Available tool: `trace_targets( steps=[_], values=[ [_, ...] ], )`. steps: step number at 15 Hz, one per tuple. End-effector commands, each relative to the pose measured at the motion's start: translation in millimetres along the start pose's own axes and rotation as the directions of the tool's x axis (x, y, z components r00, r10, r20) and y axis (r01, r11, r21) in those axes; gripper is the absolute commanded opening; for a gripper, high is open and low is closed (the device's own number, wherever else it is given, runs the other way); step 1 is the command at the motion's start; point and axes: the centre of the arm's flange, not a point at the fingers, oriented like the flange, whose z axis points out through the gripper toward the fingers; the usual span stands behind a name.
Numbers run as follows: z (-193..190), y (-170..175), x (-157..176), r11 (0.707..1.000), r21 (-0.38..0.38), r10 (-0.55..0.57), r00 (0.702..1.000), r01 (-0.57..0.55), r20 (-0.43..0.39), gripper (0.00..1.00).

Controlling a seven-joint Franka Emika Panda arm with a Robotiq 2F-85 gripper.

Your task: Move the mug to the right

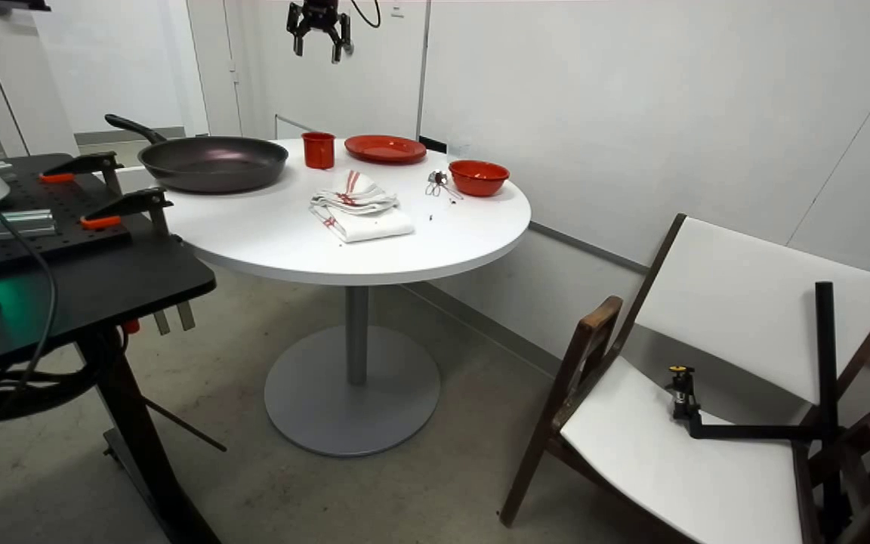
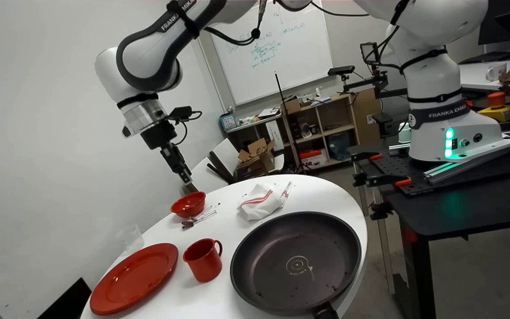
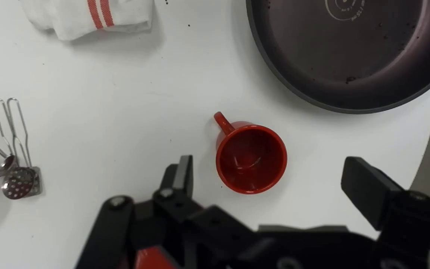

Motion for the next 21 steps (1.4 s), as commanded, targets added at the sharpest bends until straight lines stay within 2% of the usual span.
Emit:
trace_targets(
  steps=[1,3,4,11,15,21],
  values=[
    [31.8,19.8,28.2,0.999,0.039,-0.012,1.0,0.011,0.022,1.0],
    [39.7,19.7,25.1,0.999,0.053,-0.006,1.0,0.005,0.029,1.0],
    [43.5,13.6,11.6,1.0,0.026,0.005,0.999,-0.006,0.037,1.0],
    [45.1,15.8,16.2,0.999,0.033,0.01,1.0,-0.011,0.029,1.0],
    [87.7,33.0,48.5,0.996,0.087,-0.011,0.996,0.004,0.083,1.0],
    [141.6,38.5,67.9,0.989,0.136,-0.071,0.988,0.053,0.134,1.0]
  ],
)
